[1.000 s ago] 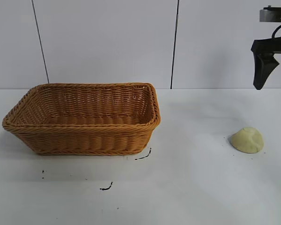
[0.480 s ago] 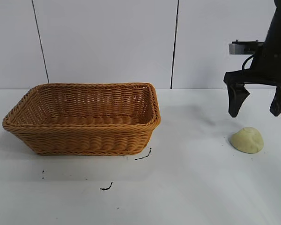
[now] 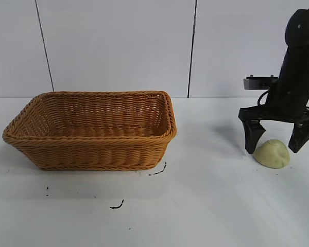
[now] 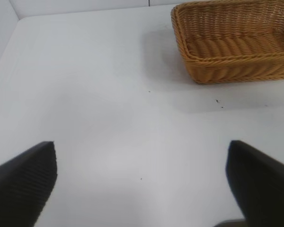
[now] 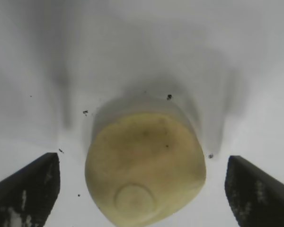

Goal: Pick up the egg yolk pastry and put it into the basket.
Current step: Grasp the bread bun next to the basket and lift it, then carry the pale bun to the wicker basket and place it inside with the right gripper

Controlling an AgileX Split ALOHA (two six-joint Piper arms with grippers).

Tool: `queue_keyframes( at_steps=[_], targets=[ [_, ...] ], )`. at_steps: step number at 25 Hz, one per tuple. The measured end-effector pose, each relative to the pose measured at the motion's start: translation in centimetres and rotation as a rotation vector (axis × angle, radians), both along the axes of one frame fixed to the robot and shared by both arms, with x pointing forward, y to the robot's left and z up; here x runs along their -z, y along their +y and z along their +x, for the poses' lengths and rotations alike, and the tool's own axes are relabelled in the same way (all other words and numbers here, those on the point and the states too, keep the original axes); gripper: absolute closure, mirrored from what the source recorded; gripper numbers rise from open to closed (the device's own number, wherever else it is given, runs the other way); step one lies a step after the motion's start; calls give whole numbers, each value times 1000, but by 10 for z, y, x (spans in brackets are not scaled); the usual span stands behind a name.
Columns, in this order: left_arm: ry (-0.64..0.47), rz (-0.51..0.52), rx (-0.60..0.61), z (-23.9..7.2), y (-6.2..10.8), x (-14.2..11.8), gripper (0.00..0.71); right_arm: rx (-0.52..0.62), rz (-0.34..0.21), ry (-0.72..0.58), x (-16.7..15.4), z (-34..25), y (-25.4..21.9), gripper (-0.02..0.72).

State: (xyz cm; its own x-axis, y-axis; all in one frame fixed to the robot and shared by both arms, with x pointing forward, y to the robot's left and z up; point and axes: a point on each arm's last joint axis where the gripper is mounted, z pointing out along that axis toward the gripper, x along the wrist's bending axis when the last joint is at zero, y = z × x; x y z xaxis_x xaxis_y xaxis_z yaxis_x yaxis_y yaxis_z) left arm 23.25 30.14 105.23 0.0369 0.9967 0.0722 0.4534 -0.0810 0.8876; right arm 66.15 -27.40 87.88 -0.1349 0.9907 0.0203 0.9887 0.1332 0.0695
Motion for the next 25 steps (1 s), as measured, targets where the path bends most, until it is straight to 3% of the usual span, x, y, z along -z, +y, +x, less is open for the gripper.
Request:
queue_keyframes(
  at_steps=[4,7,13,22,25],
  targets=[
    [0,0,0,0,0,0,14,0,0,7,0,-1,0,325],
    [0,0,0,0,0,0,14,0,0,16,0,-1,0,443],
    [0,0,0,0,0,0,14,-1,0,22,-20,-6,0,478],
    [0,0,0,0,0,0,14,-6,12,-157,-134,0,0,480],
    [0,0,0,0,0,0,14,-8,17,-196,-158,5,1,480]
  ],
)
